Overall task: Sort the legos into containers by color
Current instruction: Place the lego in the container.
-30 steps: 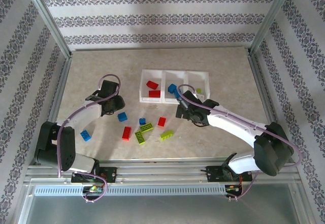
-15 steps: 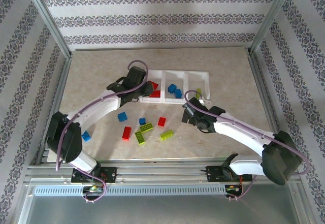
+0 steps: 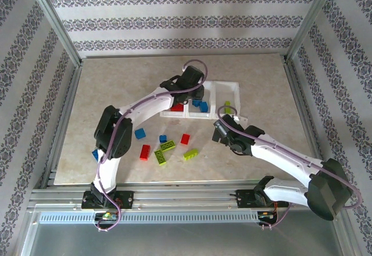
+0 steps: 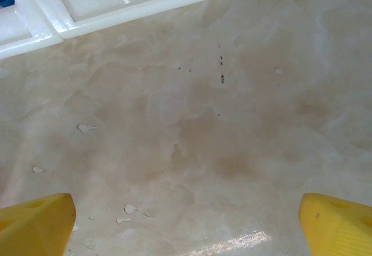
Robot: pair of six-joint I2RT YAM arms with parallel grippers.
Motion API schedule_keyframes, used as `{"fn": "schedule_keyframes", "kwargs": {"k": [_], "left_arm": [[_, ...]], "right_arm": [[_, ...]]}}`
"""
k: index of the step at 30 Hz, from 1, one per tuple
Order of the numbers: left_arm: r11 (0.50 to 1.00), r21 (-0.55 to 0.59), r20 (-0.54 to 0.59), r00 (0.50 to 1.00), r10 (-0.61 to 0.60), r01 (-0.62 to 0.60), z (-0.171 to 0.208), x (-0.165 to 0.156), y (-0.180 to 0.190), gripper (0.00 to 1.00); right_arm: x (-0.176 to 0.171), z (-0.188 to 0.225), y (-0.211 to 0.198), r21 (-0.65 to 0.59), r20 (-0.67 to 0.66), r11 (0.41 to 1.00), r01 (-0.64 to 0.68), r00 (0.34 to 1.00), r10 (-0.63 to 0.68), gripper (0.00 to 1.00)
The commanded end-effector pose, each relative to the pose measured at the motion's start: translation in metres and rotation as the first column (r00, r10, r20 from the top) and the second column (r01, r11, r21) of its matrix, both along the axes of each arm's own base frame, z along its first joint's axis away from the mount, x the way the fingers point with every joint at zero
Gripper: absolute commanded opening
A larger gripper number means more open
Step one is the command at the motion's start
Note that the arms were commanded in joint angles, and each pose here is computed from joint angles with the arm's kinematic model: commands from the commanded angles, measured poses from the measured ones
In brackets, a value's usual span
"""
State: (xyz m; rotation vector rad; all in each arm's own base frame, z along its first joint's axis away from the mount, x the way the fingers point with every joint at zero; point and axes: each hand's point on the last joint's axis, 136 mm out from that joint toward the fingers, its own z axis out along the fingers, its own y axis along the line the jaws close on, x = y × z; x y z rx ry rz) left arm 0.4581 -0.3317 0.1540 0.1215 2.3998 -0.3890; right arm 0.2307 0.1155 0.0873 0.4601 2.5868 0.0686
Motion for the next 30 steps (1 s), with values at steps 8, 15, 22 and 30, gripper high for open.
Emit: {"fn": "schedule_keyframes", "kwargs": {"k": [8,15,22,30], "left_arm": [[0.996,0.081,-0.026,0.999,-0.044,0.046,-0.022,0.023,-0.020,0.33],[0.997,0.057,-0.032,0.998,-0.052,0.054,-0.026,0.025,-0.027,0.43],[0.997,0.053,-0.027,0.998,-0.056,0.058,-0.021,0.025,-0.027,0.56],[0.998,0.019,0.008,0.998,-0.066,0.065,0.022,0.011,-0.019,0.70]], "right_arm": [[-0.006,0.006,-0.012,0.012,0.017,0.998,0.057,0.998,-0.057,0.99],[-0.005,0.009,-0.012,0.009,0.019,0.999,0.051,0.998,-0.051,0.98],[-0.003,0.011,-0.011,0.010,0.027,0.999,0.049,0.998,-0.049,0.98],[0.001,0.013,-0.005,0.014,0.038,0.999,0.032,0.999,-0.032,0.98]]}}
